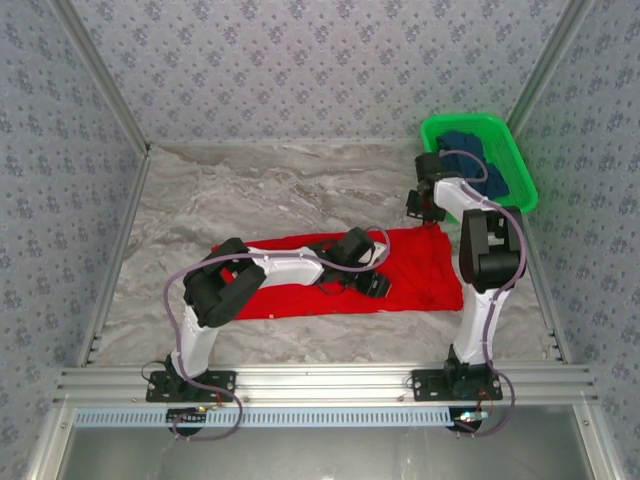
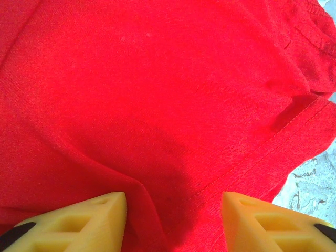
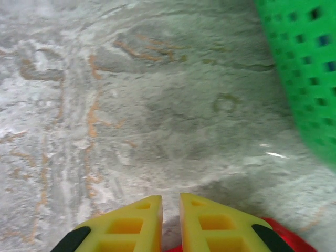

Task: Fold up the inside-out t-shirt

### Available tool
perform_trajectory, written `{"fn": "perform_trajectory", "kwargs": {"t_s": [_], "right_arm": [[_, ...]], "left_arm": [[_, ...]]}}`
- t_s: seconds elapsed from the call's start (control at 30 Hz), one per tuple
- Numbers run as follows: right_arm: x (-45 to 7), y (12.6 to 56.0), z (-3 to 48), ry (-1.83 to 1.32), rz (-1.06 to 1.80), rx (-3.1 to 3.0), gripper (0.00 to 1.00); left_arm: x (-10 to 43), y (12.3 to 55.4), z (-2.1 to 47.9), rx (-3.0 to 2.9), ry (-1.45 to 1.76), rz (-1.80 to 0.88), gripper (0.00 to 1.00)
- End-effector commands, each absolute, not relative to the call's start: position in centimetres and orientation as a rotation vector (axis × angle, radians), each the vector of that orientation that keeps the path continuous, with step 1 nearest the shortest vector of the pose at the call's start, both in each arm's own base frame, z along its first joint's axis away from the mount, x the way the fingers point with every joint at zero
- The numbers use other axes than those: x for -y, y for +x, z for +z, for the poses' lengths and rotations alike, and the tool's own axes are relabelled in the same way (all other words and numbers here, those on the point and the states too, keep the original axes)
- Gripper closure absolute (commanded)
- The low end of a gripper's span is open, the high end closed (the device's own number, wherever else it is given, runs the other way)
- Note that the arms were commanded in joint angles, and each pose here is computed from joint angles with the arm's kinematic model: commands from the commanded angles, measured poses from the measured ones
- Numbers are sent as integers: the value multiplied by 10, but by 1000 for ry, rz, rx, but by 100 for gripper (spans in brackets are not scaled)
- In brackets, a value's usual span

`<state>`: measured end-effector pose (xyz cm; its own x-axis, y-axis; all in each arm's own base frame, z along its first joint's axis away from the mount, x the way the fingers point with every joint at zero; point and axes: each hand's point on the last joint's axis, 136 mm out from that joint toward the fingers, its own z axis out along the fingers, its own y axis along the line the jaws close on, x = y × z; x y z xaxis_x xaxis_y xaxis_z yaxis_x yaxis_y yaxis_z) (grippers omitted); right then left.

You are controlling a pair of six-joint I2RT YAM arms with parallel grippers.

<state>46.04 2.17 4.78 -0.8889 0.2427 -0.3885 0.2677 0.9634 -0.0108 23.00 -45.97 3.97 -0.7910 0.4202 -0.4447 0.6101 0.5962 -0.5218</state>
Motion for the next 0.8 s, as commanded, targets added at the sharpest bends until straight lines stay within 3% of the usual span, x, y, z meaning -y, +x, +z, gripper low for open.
{"fn": "perform_trajectory", "kwargs": {"t_s": [0.0, 0.17, 0.4, 0.6, 0.77], "right_arm": [[2, 444, 65, 343, -297, -2717, 80], [-21, 400, 81, 260, -192, -2734, 68], [-38, 324, 79, 202, 16, -2763, 44], [-7, 306, 70, 299, -53, -2798, 19], [-4, 304, 55, 361, 60, -2842, 1]], "left_arm": [[454, 215, 24, -2609, 884, -956, 49], [458, 226, 51, -2554, 871, -927, 46], [448, 239, 132, -2371, 816, -943, 36], [388, 261, 145, -2387, 642, -880, 32], [328, 286, 142, -2445, 438, -805, 32]]}}
